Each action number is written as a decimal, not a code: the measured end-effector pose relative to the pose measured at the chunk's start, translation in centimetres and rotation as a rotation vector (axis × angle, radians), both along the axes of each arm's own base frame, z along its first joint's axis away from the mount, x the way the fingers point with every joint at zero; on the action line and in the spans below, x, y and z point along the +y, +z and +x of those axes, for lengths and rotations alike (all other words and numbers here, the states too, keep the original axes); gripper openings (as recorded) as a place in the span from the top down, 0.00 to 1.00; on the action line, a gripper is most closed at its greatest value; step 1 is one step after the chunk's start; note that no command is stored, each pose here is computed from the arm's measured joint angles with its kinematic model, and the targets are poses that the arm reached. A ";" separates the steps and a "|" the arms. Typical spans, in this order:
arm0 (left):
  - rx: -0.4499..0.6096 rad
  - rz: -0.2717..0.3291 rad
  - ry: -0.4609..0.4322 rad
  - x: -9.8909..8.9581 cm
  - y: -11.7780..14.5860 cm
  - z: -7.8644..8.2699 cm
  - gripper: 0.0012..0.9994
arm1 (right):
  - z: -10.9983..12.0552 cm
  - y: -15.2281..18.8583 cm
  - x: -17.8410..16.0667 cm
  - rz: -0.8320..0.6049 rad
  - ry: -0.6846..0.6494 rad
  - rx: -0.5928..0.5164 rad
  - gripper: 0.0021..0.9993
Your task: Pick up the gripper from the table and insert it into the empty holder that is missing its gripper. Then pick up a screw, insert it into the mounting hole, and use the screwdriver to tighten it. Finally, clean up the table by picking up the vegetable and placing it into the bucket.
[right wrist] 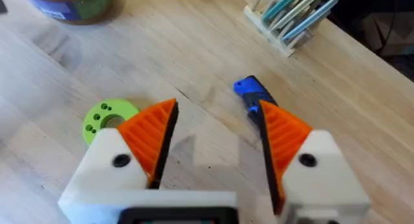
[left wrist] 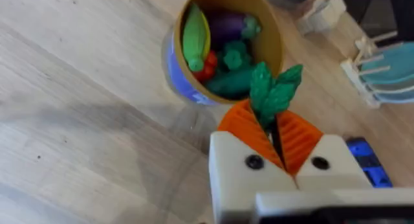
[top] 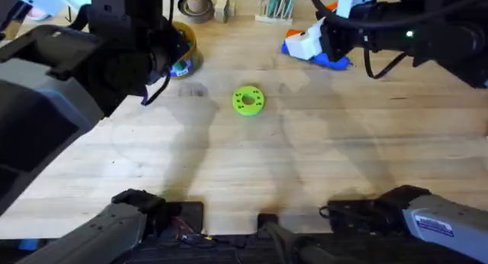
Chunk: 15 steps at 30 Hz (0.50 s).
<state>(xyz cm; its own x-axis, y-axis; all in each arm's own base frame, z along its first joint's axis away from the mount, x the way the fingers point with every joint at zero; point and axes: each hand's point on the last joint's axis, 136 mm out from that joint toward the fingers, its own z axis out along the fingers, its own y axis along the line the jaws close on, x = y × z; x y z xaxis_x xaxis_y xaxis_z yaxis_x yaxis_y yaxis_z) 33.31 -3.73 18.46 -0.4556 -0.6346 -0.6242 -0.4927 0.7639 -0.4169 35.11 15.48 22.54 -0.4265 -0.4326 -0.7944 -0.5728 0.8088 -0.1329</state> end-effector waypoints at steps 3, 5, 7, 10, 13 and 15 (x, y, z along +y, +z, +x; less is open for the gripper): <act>-0.054 0.034 0.050 0.8 0.7 1.2 0.99 | 0.0 0.0 0.0 0.000 0.000 0.000 0.22; -0.081 0.049 0.076 1.2 0.8 2.1 0.99 | 0.0 0.0 0.0 0.000 0.000 0.000 0.22; -0.093 0.058 0.098 1.5 0.7 2.8 0.99 | 0.0 0.0 0.0 0.000 0.000 0.000 0.22; -0.093 0.070 0.133 2.4 -0.1 3.8 0.99 | 0.0 0.0 0.0 0.000 0.000 0.000 0.22; -0.106 0.074 0.179 3.7 -0.7 5.0 0.99 | 0.0 0.0 0.0 0.000 0.000 0.000 0.22; -0.127 0.072 0.207 4.6 -0.7 5.8 0.99 | 0.0 0.0 0.0 0.000 0.000 0.000 0.22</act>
<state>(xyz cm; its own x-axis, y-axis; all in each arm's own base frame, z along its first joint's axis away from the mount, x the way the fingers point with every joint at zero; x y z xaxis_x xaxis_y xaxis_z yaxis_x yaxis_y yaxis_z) 39.16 0.86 17.75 -0.2356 -0.6583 -0.7150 -0.5891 0.6818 -0.4337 35.11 15.48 22.54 -0.4264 -0.4327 -0.7943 -0.5729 0.8088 -0.1330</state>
